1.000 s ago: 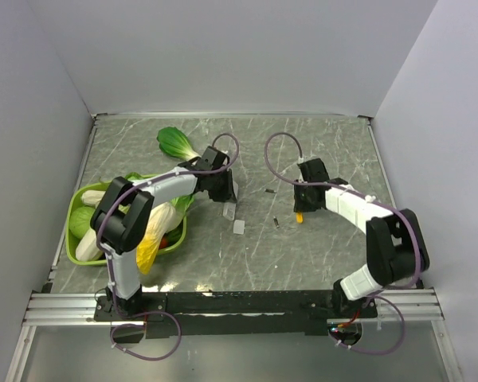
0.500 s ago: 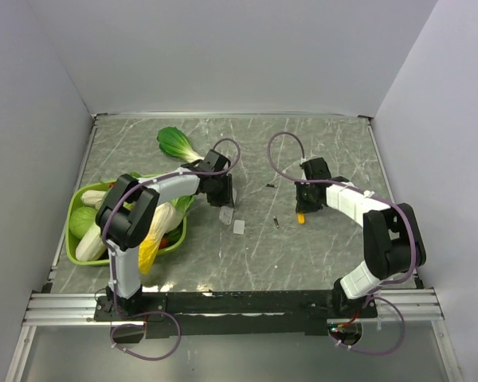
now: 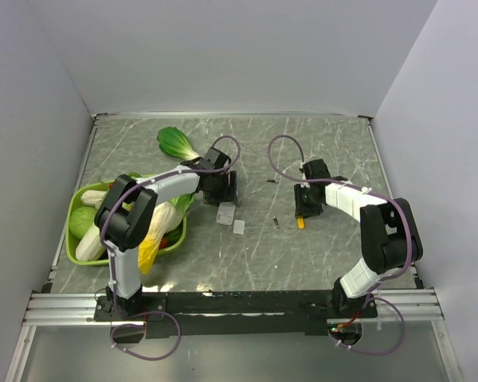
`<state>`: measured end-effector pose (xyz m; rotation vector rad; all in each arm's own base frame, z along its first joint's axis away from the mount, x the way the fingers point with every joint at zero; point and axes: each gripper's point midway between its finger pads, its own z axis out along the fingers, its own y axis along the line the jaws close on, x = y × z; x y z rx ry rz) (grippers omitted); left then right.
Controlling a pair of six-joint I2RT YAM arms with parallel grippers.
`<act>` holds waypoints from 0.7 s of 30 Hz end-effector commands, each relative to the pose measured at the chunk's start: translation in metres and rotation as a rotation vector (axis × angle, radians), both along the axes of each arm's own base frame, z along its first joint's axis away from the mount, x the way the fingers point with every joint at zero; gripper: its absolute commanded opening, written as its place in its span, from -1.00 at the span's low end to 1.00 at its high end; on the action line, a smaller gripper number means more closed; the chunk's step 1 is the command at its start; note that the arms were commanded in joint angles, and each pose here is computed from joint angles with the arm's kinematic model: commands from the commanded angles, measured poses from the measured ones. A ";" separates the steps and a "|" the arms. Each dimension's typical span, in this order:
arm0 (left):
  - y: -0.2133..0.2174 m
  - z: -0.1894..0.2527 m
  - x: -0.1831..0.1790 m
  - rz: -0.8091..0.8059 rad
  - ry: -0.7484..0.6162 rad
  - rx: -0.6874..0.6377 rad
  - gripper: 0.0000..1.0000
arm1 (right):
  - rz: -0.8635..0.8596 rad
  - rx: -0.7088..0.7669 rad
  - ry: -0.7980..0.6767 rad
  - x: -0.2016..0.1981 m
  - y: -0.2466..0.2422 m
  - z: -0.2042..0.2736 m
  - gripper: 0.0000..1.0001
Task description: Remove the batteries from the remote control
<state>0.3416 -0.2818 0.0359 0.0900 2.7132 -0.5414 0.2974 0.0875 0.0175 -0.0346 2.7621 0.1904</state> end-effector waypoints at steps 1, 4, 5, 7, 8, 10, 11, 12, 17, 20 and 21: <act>0.000 0.051 0.014 0.008 -0.119 -0.017 0.44 | -0.003 0.005 -0.045 0.014 0.000 0.017 -0.11; -0.001 0.067 0.015 0.006 -0.145 -0.038 0.61 | 0.002 0.001 -0.037 0.013 -0.001 0.019 0.09; -0.001 0.071 0.014 0.004 -0.150 -0.044 0.67 | 0.001 -0.010 -0.026 0.011 -0.003 0.019 0.14; -0.003 0.088 0.014 -0.001 -0.184 -0.069 0.79 | 0.007 -0.003 -0.044 0.011 -0.002 0.026 0.41; -0.004 0.095 0.013 -0.007 -0.197 -0.085 0.98 | 0.015 0.004 -0.057 0.012 0.000 0.032 0.82; -0.007 0.117 0.009 -0.030 -0.241 -0.128 0.99 | 0.024 0.023 -0.106 0.012 0.002 0.051 1.00; -0.010 0.127 0.005 -0.050 -0.252 -0.157 0.99 | 0.024 0.022 -0.122 0.011 0.002 0.058 1.00; -0.013 0.137 0.003 -0.063 -0.273 -0.184 0.99 | 0.032 0.026 -0.167 0.011 0.004 0.074 1.00; -0.017 0.216 -0.030 -0.186 -0.446 -0.373 0.99 | 0.084 0.102 -0.327 -0.003 0.018 0.130 1.00; -0.006 0.253 -0.047 -0.207 -0.576 -0.436 0.99 | 0.157 0.208 -0.461 -0.023 0.034 0.169 1.00; -0.002 0.261 -0.051 -0.205 -0.608 -0.447 0.99 | 0.185 0.251 -0.531 -0.033 0.038 0.187 1.00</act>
